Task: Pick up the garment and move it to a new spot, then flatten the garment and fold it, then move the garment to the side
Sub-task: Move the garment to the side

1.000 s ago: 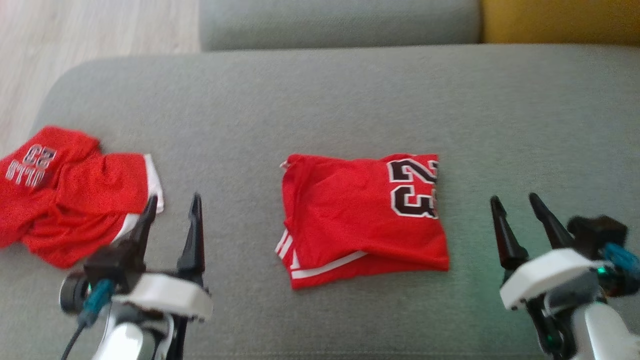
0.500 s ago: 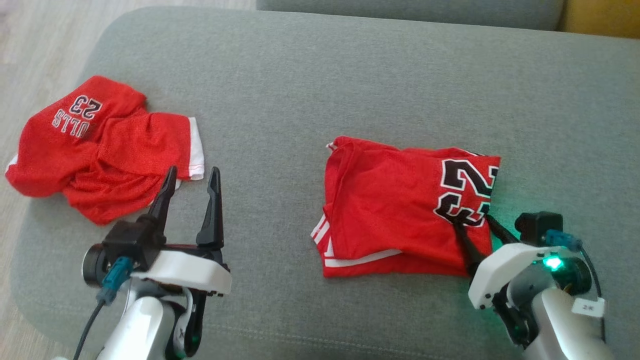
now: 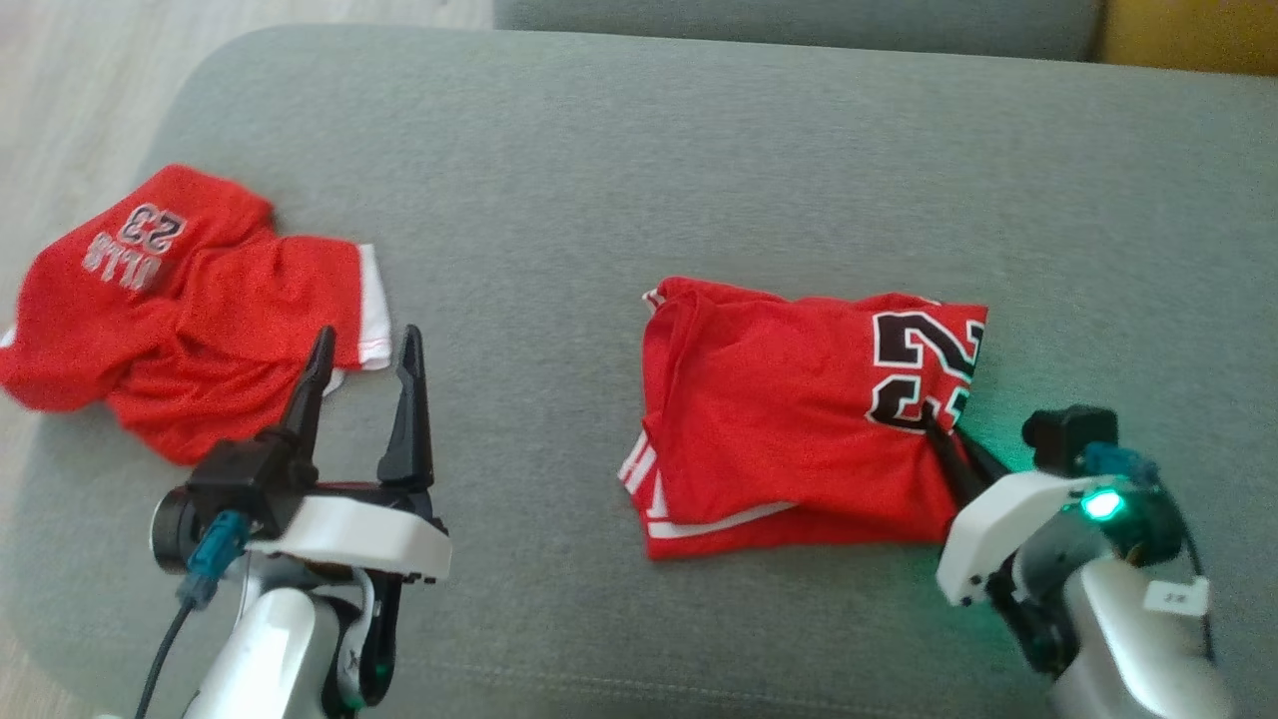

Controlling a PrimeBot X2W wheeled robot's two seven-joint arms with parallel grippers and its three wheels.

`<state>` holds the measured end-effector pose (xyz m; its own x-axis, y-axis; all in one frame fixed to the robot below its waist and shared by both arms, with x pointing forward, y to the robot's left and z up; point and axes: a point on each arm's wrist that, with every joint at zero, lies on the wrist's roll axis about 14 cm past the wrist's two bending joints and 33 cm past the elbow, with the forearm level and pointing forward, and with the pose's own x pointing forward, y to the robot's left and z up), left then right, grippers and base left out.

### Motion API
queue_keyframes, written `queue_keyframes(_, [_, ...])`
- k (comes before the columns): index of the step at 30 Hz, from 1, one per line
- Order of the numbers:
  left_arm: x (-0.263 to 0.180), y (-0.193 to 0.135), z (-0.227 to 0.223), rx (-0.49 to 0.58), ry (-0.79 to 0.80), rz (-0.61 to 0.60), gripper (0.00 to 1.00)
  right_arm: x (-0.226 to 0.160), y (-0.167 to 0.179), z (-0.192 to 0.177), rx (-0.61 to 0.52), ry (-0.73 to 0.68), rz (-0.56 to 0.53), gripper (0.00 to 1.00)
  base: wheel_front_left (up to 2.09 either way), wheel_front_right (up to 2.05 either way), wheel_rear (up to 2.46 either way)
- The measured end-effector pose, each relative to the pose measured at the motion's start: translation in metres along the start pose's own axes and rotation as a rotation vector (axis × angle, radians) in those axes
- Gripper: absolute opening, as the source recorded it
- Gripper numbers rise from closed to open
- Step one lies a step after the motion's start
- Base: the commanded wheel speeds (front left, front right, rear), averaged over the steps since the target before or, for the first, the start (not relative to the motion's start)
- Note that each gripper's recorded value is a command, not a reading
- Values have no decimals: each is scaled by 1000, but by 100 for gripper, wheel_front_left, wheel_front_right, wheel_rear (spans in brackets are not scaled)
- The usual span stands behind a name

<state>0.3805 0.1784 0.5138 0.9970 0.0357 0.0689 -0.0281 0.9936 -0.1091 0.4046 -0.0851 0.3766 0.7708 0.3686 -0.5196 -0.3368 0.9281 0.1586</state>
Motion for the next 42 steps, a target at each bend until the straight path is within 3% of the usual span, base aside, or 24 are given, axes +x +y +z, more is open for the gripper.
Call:
queue_keyframes(8, [16, -34, -1, -18, -11, -101, 100, -29, -69, 30, -82, -74, -147, 0, 0, 0, 0])
queue_keyframes(18, [54, -103, -11, -47, -19, -303, 100, -85, -181, 72, -110, -140, -423, 0, 0, 0, 0])
queue_keyframes(24, [73, -134, -24, -65, -10, -400, 100, -95, -222, 86, -115, -141, -516, 0, 0, 0, 0])
queue_keyframes(34, [103, -181, -60, -87, 35, -540, 100, -127, -296, 78, -44, -130, -730, 0, 0, 0, 0])
queue_keyframes(42, [118, -202, -91, -106, 76, -608, 100, -108, -313, 60, -9, -104, -785, 0, 0, 0, 0])
